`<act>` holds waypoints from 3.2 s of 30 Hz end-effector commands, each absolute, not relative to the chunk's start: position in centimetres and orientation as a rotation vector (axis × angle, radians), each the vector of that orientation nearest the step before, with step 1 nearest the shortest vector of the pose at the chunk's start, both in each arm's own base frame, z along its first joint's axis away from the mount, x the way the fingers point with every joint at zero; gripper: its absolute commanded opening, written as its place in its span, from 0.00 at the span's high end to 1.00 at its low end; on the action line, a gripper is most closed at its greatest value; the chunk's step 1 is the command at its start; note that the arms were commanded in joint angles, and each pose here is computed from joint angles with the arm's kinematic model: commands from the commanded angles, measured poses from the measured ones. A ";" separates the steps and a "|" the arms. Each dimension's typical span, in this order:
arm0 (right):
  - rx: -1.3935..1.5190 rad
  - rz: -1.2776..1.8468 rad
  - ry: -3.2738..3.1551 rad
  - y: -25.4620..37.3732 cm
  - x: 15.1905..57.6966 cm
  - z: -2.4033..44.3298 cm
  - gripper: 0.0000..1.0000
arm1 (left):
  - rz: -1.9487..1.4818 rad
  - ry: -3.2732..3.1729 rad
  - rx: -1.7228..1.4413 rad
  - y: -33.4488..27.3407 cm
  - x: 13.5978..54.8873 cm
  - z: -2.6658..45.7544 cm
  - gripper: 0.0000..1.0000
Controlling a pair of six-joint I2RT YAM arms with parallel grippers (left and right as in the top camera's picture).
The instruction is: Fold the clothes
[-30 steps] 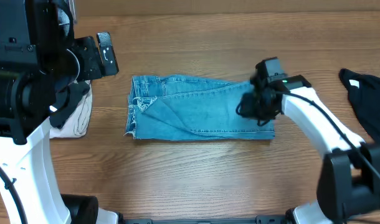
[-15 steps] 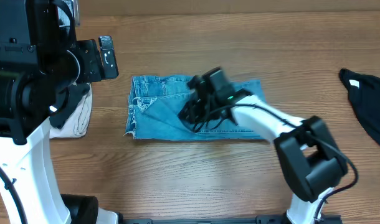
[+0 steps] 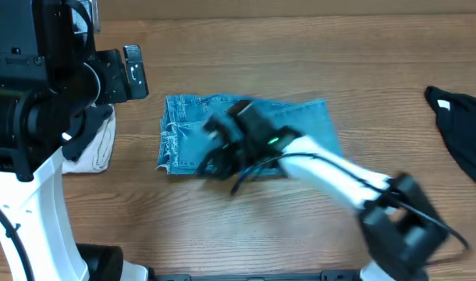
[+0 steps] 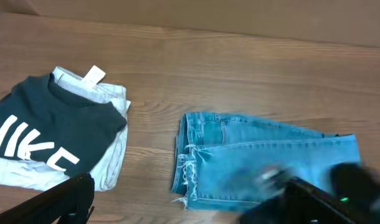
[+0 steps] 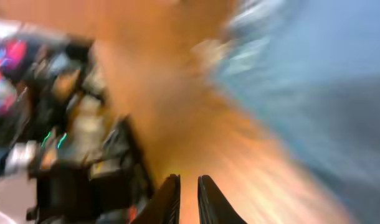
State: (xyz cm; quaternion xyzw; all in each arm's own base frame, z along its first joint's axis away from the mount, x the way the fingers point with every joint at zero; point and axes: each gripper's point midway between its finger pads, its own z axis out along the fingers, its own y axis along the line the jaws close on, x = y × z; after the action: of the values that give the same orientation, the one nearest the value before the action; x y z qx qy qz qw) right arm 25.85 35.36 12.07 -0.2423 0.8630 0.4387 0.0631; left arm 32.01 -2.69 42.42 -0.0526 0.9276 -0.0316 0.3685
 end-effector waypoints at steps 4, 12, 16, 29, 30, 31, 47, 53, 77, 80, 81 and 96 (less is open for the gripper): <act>-0.117 0.761 2.721 19.1 34.1 14.0 0.55 | -0.165 2.590 -0.214 -3.9 32.4 36.6 0.00; 0.224 0.684 2.826 9.5 34.1 12.5 0.34 | -0.318 2.988 -0.362 -3.1 32.5 18.0 0.00; 0.179 0.727 2.836 8.9 33.6 12.6 0.33 | -0.740 2.949 -0.187 -3.6 32.2 12.0 0.00; 0.177 0.725 2.844 8.9 33.4 12.5 0.32 | -0.939 2.985 -0.412 -3.6 34.3 -1.3 0.00; 0.177 0.725 2.843 8.9 33.4 12.5 0.32 | -0.938 2.984 -0.440 -3.8 34.7 -1.9 0.00; 0.177 0.724 2.842 8.9 33.4 12.5 0.32 | -0.934 2.984 -0.452 -4.2 35.0 -2.3 0.00; 0.188 0.706 2.865 8.6 33.0 12.3 0.39 | -0.532 3.149 -0.524 -2.3 34.7 -0.1 0.96; 0.206 0.702 2.854 8.2 33.3 12.3 0.39 | -0.046 2.916 -0.339 4.4 36.9 16.7 0.96; 0.212 0.724 2.864 8.4 33.0 12.4 0.39 | 0.728 3.023 -0.029 -9.2 37.3 9.7 0.93; 0.212 0.724 2.865 8.4 32.9 12.4 0.39 | 0.688 3.066 -0.022 -10.2 37.1 8.3 0.90; 0.212 0.724 2.865 8.4 32.9 12.4 0.39 | 0.661 3.073 -0.024 -10.7 37.1 8.0 0.88; -0.044 1.050 2.724 12.4 33.1 15.0 0.45 | 0.197 2.896 -0.129 -13.6 41.6 20.3 0.23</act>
State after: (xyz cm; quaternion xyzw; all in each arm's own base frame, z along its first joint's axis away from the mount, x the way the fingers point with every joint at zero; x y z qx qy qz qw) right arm 32.69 9.16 11.83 0.0575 0.9608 0.2588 0.0805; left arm 39.26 -15.33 14.11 -0.0113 0.9958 0.0847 0.0338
